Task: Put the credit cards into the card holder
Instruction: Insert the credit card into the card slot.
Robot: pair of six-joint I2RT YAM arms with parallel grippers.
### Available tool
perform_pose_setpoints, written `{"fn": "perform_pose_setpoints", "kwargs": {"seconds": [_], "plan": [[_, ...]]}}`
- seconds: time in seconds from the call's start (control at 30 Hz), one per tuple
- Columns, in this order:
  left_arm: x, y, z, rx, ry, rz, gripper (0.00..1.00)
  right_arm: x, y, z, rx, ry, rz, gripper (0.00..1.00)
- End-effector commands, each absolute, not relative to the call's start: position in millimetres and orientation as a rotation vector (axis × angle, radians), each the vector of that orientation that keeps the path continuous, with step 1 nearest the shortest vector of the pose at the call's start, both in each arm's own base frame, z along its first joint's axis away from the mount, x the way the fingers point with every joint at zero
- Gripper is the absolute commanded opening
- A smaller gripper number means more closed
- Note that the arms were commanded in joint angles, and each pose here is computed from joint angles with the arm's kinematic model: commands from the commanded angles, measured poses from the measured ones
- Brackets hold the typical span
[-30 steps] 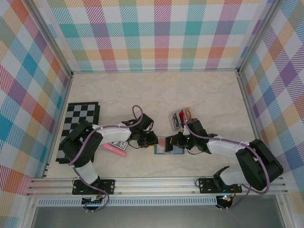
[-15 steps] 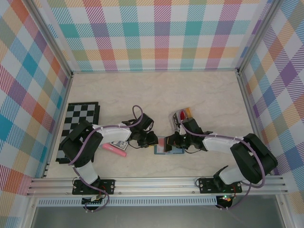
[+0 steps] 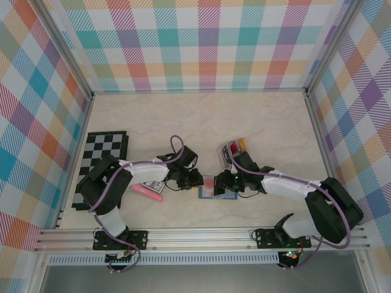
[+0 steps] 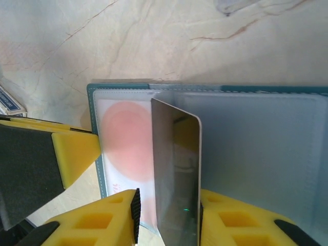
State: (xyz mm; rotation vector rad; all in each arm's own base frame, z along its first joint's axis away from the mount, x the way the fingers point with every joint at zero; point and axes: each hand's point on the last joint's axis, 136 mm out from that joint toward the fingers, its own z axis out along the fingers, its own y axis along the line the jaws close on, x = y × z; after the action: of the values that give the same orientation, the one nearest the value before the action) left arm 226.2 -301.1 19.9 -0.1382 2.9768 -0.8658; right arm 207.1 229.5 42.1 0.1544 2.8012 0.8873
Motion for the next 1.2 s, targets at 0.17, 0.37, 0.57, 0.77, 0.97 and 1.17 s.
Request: {"fn": "perform_pose_setpoints", "kwargs": {"seconds": [0.17, 0.37, 0.57, 0.77, 0.97, 1.17], "plan": [[222, -308, 13, -0.097, 2.992, -0.871, 0.21, 205, 215, 33, 0.182, 2.863, 0.743, 0.25], [221, -307, 13, -0.098, 2.994, -0.867, 0.21, 205, 223, 27, 0.162, 2.882, 0.790, 0.13], [221, -307, 13, -0.097, 2.995, -0.866, 0.21, 204, 238, 23, 0.152, 2.894, 0.893, 0.10], [221, -308, 11, -0.098, 2.998, -0.863, 0.20, 204, 249, 26, 0.093, 2.904, 0.956, 0.09], [221, -307, 10, -0.095, 2.999, -0.855, 0.20, 200, 257, 31, -0.018, 2.915, 1.006, 0.11], [223, -306, 11, -0.084, 2.999, -0.839, 0.20, 207, 239, 30, 0.026, 2.951, 0.807, 0.24]]}}
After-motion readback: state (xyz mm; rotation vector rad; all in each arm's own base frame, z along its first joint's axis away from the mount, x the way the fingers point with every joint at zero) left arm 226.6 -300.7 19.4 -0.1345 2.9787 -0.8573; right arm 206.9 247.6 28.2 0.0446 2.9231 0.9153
